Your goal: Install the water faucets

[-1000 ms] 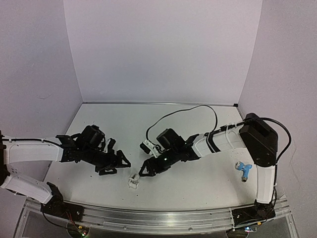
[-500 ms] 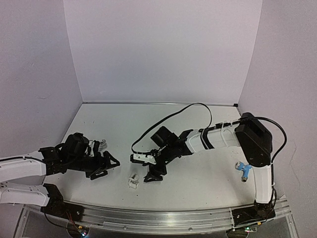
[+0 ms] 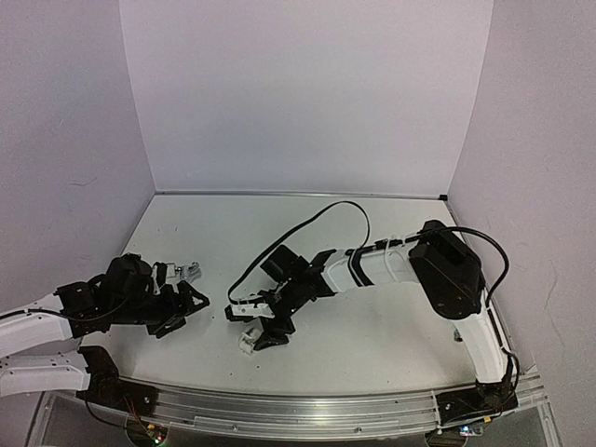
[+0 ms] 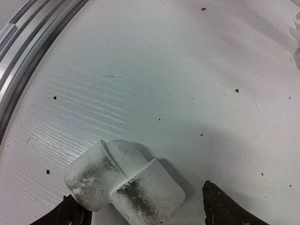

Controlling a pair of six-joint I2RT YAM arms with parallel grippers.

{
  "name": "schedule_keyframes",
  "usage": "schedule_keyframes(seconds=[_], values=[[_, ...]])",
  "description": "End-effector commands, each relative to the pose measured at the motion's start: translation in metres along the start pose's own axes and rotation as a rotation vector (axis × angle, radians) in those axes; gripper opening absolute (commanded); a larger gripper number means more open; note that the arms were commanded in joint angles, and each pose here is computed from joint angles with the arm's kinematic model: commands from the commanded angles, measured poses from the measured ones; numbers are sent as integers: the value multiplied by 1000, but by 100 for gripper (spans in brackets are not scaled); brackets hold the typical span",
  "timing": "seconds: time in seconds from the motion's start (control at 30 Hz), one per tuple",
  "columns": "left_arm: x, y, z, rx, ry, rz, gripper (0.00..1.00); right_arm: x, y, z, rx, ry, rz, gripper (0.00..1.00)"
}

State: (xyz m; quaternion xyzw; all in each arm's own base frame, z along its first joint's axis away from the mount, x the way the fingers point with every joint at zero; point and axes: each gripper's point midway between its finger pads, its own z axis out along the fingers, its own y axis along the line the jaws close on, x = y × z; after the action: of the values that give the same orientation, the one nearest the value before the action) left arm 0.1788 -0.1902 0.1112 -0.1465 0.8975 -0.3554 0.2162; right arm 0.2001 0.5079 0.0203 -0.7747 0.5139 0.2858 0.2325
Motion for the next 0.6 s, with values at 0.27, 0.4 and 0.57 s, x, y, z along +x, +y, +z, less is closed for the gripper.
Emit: schedule_keyframes(seconds=[0.27,0.4,0.57], values=[[-14,-7,-10,-21,-58,-11,97,-20,-16,13,73,-68,233,32],[-14,-30,-6,97,-34,-35,100,-30,-31,-23,281,-195,336,13],[-11,-69,4,376,84,-59,100,-51,-28,-88,467,-348,331,5]])
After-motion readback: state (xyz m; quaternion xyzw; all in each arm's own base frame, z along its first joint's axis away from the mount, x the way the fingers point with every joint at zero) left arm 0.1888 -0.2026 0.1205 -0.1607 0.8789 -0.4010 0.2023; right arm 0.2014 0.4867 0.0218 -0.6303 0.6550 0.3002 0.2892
